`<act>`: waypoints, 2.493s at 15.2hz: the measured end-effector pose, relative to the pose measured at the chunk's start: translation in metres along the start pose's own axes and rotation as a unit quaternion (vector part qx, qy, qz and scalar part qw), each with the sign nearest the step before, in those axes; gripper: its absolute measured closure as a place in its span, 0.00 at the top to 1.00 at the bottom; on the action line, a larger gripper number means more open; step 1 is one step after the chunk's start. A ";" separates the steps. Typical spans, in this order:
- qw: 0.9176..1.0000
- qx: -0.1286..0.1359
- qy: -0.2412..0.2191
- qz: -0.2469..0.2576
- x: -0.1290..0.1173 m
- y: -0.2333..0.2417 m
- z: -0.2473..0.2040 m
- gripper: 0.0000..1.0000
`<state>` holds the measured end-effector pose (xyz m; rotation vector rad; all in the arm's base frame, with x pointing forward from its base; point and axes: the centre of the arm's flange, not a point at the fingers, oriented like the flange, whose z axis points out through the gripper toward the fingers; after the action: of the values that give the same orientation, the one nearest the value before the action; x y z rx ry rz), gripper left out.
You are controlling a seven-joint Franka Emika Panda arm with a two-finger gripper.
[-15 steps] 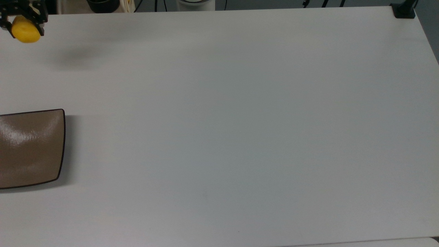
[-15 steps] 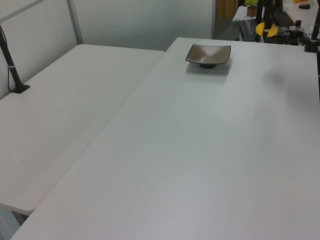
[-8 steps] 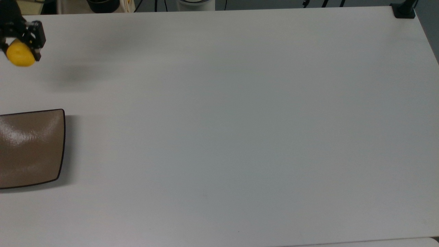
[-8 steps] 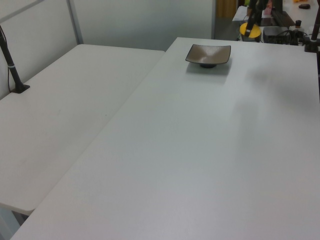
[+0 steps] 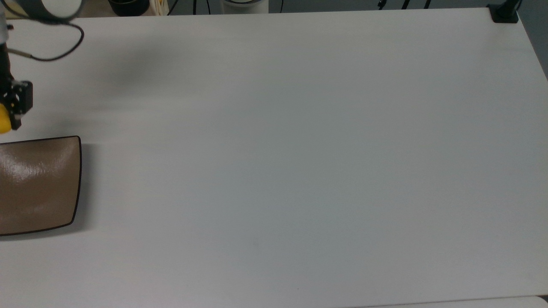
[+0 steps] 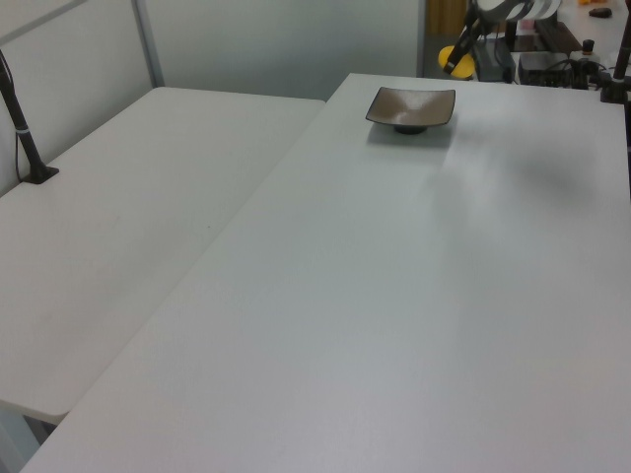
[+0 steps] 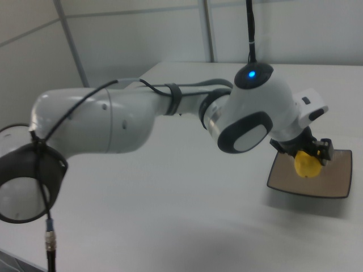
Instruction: Put potatoes on a ceramic plate
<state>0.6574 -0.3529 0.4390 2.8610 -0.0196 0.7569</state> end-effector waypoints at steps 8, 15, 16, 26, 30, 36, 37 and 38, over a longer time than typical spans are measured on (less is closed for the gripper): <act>0.998 -0.020 0.049 -0.017 0.004 -0.043 0.090 0.65; 0.997 -0.031 0.072 -0.024 -0.001 -0.063 0.127 0.65; 0.997 -0.032 0.073 -0.024 -0.001 -0.063 0.126 0.66; 0.993 -0.042 0.110 -0.021 0.025 -0.057 0.057 1.00; 0.996 0.009 0.081 -0.024 0.028 -0.077 -0.036 1.00; 0.987 0.151 -0.056 -0.003 0.002 -0.088 -0.215 1.00; 0.982 0.170 -0.077 0.000 -0.005 -0.097 -0.237 1.00; 0.978 0.185 -0.099 0.006 -0.010 -0.109 -0.258 1.00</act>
<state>0.5294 -0.2003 0.6356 3.2825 0.0862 0.5199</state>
